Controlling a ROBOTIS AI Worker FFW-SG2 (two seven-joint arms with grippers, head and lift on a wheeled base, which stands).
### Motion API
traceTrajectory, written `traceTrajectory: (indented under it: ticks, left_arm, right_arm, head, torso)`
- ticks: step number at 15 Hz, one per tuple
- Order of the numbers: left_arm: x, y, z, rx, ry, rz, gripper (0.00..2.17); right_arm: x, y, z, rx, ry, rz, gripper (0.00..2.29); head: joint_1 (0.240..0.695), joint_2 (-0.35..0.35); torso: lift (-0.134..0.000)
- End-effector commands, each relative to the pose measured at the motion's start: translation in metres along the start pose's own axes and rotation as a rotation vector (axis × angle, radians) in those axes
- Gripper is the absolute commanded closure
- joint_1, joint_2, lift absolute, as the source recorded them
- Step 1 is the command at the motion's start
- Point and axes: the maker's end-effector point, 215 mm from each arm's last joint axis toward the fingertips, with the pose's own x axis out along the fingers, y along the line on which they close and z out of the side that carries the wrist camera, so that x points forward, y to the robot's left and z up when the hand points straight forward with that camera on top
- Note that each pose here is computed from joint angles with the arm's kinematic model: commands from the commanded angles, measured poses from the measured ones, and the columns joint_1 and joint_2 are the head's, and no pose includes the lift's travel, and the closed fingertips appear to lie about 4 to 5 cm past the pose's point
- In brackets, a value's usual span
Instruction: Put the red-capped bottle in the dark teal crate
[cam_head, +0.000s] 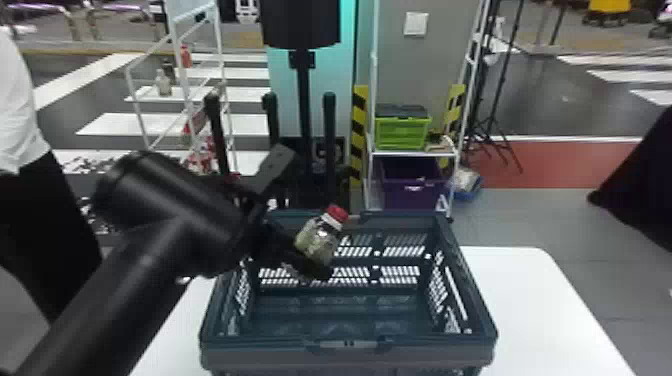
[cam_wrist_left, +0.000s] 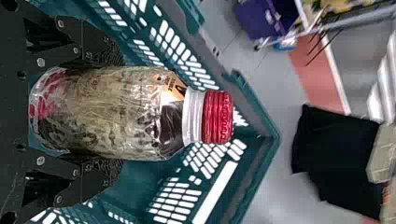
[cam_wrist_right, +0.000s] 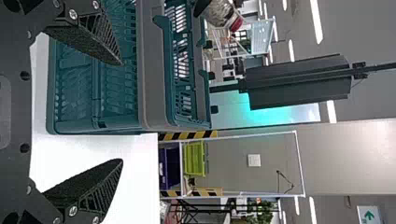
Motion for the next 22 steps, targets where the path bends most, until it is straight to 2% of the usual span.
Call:
traceTrajectory:
  ticks: [1, 3, 5, 8, 10, 11, 14, 15, 17, 18, 22]
  left_arm:
    - [0.042, 0.005, -0.005, 0.078, 0.086, -0.021, 2.06]
    - [0.076, 0.012, -0.022, 0.192, 0.169, -0.001, 2.06]
    - [0.1, 0.008, -0.039, 0.292, 0.228, -0.018, 2.06]
    - [0.124, -0.003, -0.073, 0.393, 0.326, -0.042, 2.05]
    - [0.131, -0.004, -0.083, 0.427, 0.352, -0.042, 2.01]
    - [0.133, -0.004, -0.084, 0.441, 0.356, -0.033, 1.92]
    - [0.134, -0.004, -0.084, 0.45, 0.361, -0.028, 1.5]
    - [0.135, -0.001, -0.083, 0.452, 0.356, -0.013, 1.15]
    - [0.136, 0.004, -0.08, 0.452, 0.345, 0.02, 0.1]
    - [0.136, 0.009, -0.078, 0.456, 0.34, 0.041, 0.02]
    - [0.132, 0.017, -0.068, 0.437, 0.29, 0.084, 0.02]
  right_arm:
    - [-0.002, -0.002, 0.002, -0.001, -0.01, -0.006, 0.15]
    - [-0.005, -0.001, 0.005, -0.002, -0.022, -0.007, 0.15]
    - [-0.006, -0.001, 0.006, -0.002, -0.025, -0.008, 0.15]
    - [-0.007, 0.001, 0.005, -0.002, -0.023, -0.006, 0.15]
    - [-0.007, 0.001, 0.006, -0.003, -0.029, -0.005, 0.15]
    - [-0.007, 0.002, 0.006, -0.002, -0.031, -0.005, 0.15]
    - [-0.008, 0.001, 0.007, -0.002, -0.04, -0.007, 0.15]
    - [-0.009, 0.001, 0.006, -0.002, -0.039, -0.007, 0.15]
    - [-0.009, 0.0, 0.006, -0.003, -0.04, -0.008, 0.15]
    - [-0.009, -0.001, 0.005, -0.005, -0.039, -0.011, 0.15]
    - [-0.009, -0.006, 0.005, -0.004, -0.038, -0.017, 0.15]
  head:
    - [0.499, 0.0]
    - [0.499, 0.0]
    - [0.499, 0.0]
    - [0.499, 0.0]
    - [0.499, 0.0]
    - [0.499, 0.0]
    - [0.499, 0.0]
    - [0.499, 0.0]
    - [0.499, 0.0]
    - [0.499, 0.0]
    - [0.499, 0.0]
  torso:
    - [0.0]
    - [0.0]
    - [0.0]
    - [0.0]
    - [0.0]
    - [0.0]
    - [0.0]
    - [0.0]
    - [0.0]
    - [0.0]
    - [0.0]
